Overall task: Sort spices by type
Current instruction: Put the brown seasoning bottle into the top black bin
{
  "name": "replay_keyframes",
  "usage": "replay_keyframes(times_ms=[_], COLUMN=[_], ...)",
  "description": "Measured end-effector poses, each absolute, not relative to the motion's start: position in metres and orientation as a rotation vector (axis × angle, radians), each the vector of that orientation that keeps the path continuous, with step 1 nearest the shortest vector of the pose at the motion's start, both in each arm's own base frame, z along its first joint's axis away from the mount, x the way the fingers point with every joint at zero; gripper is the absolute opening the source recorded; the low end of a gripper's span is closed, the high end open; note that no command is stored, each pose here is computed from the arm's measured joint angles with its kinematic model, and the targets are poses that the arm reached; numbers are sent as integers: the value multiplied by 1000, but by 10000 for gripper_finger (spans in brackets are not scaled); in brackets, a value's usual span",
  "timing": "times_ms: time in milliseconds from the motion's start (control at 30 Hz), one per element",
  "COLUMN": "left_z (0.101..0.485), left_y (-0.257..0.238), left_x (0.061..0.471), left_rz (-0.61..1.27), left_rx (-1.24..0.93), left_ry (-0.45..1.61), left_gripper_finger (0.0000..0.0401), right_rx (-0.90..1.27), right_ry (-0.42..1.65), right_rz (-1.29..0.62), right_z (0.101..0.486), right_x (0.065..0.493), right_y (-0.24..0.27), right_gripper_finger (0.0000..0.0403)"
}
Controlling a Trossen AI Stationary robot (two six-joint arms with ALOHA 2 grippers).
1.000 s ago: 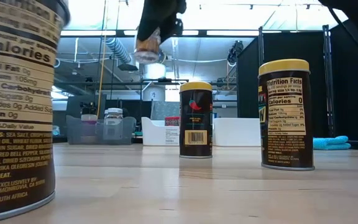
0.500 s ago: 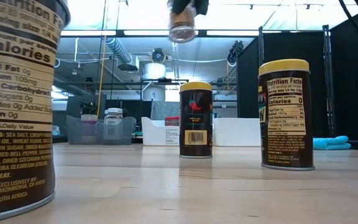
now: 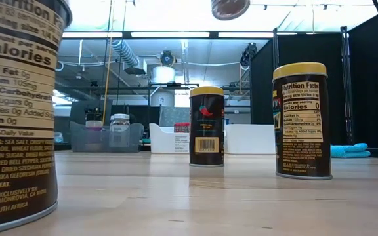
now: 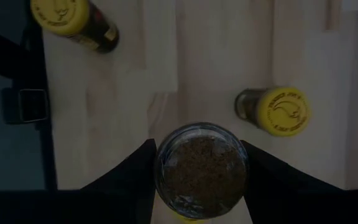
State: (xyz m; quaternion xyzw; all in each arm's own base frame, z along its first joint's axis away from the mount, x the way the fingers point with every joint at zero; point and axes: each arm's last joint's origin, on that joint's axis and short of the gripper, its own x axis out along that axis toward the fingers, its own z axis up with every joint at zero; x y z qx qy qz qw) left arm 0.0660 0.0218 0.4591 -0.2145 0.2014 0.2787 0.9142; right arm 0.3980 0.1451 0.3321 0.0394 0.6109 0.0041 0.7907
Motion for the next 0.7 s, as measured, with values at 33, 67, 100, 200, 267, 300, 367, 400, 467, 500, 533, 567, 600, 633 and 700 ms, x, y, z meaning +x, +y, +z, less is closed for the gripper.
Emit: replay_keyframes(times_ms=[33, 67, 100, 200, 267, 300, 367, 400, 467, 500, 533, 567, 600, 633, 700], left_z=[459, 459, 459, 459, 459, 459, 459, 459, 459, 459, 459, 459, 459, 459, 459], left_y=[22, 22, 22, 22, 22, 22, 22, 22, 22, 22, 22, 22, 22, 22, 22], left_x=[66, 66, 66, 66, 66, 66, 66, 66, 66, 66, 66, 66, 66, 66, 66], left_rz=[574, 574, 574, 574, 574, 573, 570, 569, 568, 568, 569, 568, 568, 569, 569], left_rx=[-442, -442, -442, -442, -441, -440, -426, -422, -421, -421, -420, -420, -420, -420, -420], left_ry=[415, 415, 415, 415, 415, 415, 419, 420, 421, 420, 421, 420, 420, 420, 420], left_gripper_finger=[301, 301, 301, 301, 301, 301, 301, 301, 301, 301, 301, 301, 301, 301, 301], right_rx=[88, 91, 92, 100, 109, 107, 98, 98, 104, 106, 108, 110, 113, 116, 126], right_ry=[1317, 1319, 1323, 1345, 1353, 1358, 1367, 1369, 1364, 1358, 1352, 1345, 1336, 1326, 1299], right_rz=[9, 9, 8, -1, -8, -11, -25, -29, -29, -27, -31, -34, -37, -41, -52], right_z=[332, 332, 332, 333, 333, 334, 334, 336, 337, 340, 341, 343, 346, 349, 357], right_x=[397, 395, 393, 386, 383, 380, 375, 372, 368, 365, 363, 360, 357, 354, 346], right_y=[148, 152, 155, 164, 170, 173, 178, 181, 186, 189, 191, 194, 196, 198, 202], right_gripper_finger=[195, 195, 195, 195, 195, 195, 196, 196, 196, 196, 196, 196, 196, 196, 196])
